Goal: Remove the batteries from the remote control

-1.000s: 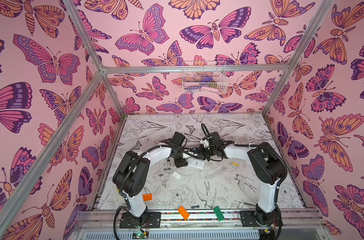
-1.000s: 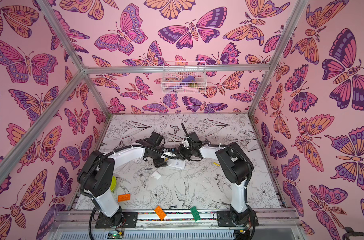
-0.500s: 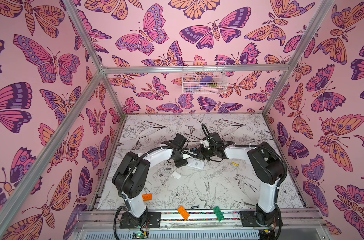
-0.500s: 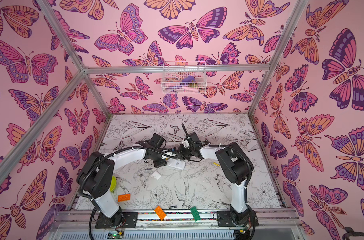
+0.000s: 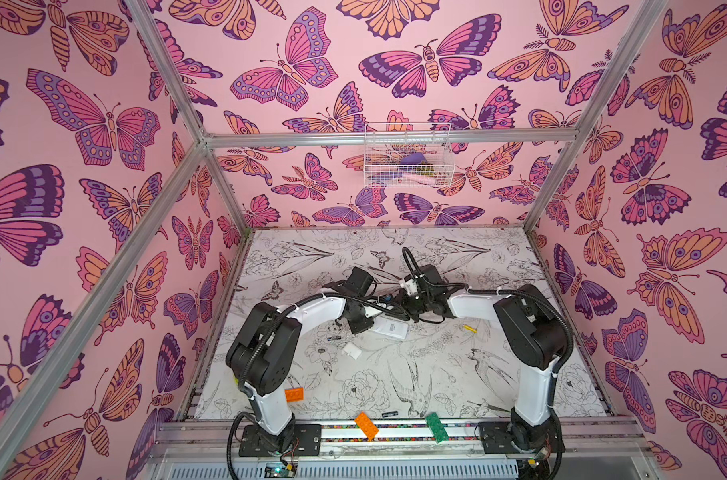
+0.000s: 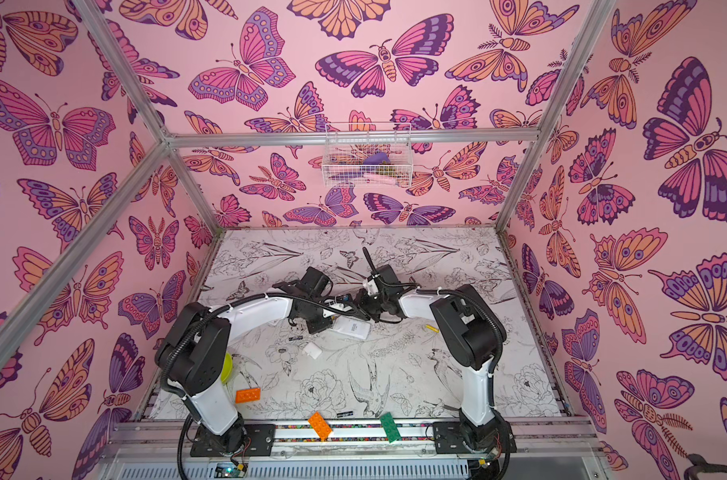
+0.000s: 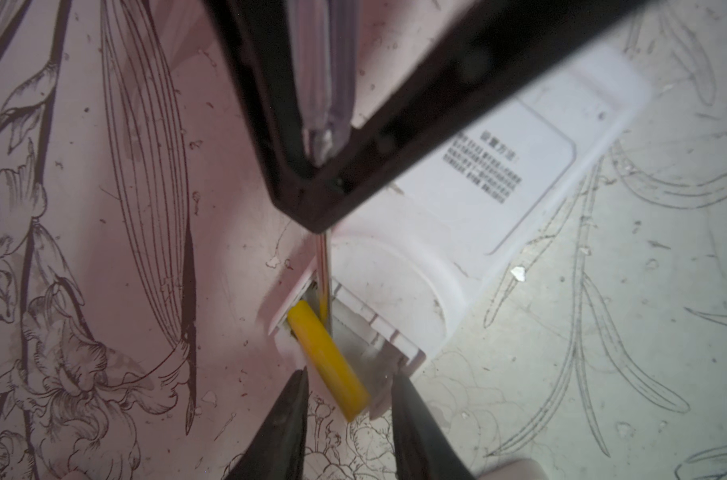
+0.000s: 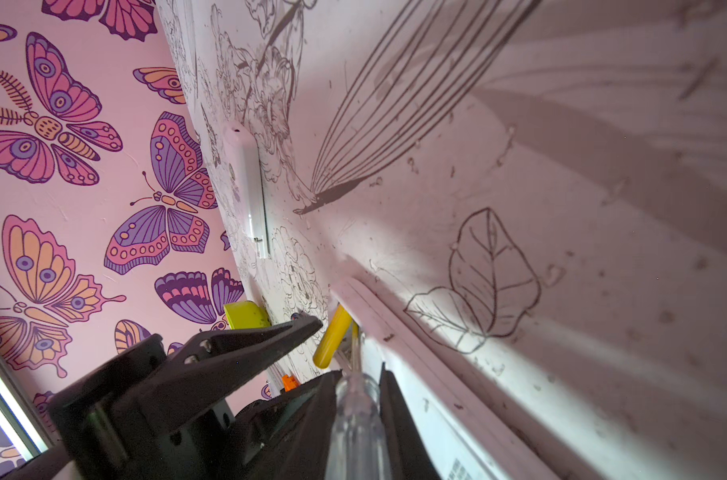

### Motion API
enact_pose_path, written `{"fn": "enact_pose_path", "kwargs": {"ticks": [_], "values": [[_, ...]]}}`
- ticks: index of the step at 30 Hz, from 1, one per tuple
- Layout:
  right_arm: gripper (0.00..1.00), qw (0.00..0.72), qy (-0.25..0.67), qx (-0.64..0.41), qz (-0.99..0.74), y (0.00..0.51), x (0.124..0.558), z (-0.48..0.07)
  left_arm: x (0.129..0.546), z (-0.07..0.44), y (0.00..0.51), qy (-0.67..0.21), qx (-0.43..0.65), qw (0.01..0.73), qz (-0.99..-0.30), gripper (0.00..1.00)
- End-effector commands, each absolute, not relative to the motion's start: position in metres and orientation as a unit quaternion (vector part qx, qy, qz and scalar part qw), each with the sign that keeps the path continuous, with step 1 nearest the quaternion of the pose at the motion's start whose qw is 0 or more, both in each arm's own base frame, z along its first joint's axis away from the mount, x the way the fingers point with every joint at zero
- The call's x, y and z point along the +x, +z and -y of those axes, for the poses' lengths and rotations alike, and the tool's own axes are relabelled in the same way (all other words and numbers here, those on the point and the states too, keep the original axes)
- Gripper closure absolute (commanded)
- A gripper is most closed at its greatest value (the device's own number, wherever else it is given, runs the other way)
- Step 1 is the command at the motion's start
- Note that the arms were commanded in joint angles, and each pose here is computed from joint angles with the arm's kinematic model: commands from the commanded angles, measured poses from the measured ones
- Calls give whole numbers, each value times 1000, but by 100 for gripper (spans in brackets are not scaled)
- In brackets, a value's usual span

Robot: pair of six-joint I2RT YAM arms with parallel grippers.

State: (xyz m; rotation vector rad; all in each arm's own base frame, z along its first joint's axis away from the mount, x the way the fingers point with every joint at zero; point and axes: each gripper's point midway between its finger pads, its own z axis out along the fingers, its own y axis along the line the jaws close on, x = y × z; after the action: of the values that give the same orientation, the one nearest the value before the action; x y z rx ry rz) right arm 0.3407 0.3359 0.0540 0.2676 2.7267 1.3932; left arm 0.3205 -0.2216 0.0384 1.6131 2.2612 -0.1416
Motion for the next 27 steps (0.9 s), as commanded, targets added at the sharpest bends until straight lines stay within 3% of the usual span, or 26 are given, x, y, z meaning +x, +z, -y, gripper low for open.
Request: {"fn": "enact_pose_path", "kwargs": {"ticks": [1,7,16,27], "values": [[100,27,432,86,-897,39,335,-334,323,218,29,-39,559,176,-809,65],[100,32,433,83,-897,41,334,-333,326,215,29,-36,551,184,-813,76],[100,43,434,83,-896,53,335,-329,326,210,42,-19,557,191,-808,100],[100,139,417,85,-894,113,341,-277,331,195,88,-20,519,245,-818,100]]}}
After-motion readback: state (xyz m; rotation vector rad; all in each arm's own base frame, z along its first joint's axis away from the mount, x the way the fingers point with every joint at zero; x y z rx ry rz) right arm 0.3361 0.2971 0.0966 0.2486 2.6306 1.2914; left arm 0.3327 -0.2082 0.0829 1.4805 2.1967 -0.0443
